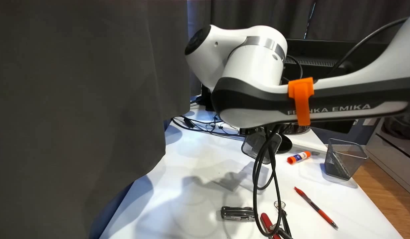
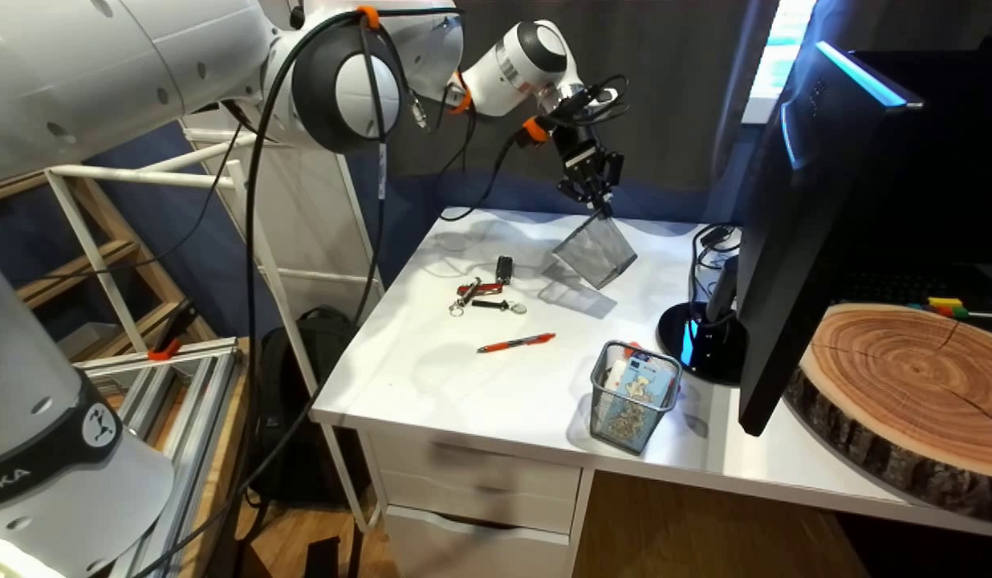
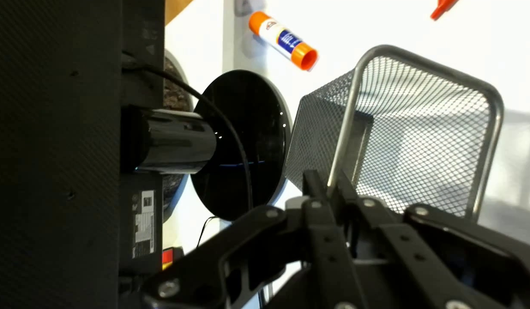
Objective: Pour the content of the bin onto the table
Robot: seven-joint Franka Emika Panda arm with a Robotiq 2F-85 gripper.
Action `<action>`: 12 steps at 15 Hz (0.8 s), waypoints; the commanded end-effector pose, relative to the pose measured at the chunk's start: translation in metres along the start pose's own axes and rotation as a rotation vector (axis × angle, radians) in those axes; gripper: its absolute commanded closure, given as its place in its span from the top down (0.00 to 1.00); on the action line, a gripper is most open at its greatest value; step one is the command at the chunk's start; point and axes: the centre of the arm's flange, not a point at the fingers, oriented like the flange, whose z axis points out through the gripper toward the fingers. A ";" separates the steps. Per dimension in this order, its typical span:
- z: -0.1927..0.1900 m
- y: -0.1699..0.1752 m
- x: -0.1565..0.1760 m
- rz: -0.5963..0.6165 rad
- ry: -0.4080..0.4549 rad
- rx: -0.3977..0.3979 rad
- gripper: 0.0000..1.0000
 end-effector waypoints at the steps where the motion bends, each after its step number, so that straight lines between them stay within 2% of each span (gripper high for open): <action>1: 0.008 0.025 -0.048 0.074 0.009 0.183 0.02; 7: 0.007 0.040 -0.045 0.120 0.012 0.384 0.02; 10: 0.022 0.035 -0.041 0.143 0.019 0.439 0.02; 12: 0.028 0.034 -0.039 0.177 0.059 0.428 0.02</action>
